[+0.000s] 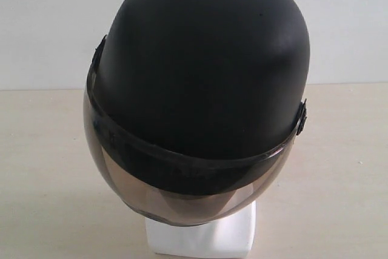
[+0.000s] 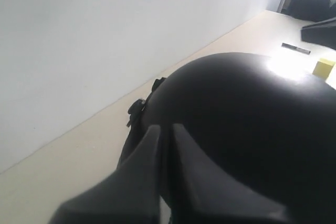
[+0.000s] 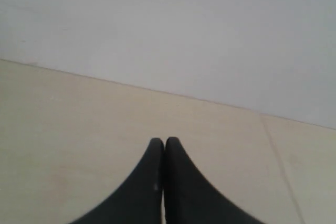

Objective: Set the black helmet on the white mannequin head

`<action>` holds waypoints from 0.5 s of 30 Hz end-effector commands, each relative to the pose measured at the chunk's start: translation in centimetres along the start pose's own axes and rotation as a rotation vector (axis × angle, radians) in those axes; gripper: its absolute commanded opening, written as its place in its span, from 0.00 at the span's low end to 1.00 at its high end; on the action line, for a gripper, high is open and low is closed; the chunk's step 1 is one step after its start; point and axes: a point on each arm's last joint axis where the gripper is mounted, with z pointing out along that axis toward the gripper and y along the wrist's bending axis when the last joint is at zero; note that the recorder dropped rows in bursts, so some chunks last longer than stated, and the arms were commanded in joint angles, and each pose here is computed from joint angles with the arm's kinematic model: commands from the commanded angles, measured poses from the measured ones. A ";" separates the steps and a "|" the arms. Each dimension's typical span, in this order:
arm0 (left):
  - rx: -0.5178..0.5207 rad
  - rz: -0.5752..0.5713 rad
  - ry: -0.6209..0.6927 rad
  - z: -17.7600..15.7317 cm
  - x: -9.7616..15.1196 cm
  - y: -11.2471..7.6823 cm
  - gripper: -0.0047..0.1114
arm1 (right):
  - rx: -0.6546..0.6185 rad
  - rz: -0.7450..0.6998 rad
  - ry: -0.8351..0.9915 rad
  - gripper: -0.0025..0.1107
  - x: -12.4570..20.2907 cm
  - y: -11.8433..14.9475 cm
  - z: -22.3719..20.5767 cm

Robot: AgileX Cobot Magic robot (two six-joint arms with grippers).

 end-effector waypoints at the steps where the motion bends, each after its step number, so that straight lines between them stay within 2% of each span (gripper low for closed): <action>1: 0.001 -0.011 0.008 -0.1 0.6 -0.1 0.08 | -0.139 0.084 0.002 0.02 0.1 0.7 2.5; 5: -0.019 -0.030 0.019 0.0 1.2 0.2 0.08 | -0.325 0.112 -0.019 0.02 -0.2 2.1 0.5; 10: -0.038 -0.027 0.021 0.0 1.4 0.4 0.08 | -0.627 0.029 -0.083 0.02 -0.7 4.5 -1.2; 15: -0.031 -0.032 0.025 0.1 1.6 0.5 0.08 | -0.653 0.061 -0.035 0.02 -0.4 4.8 0.0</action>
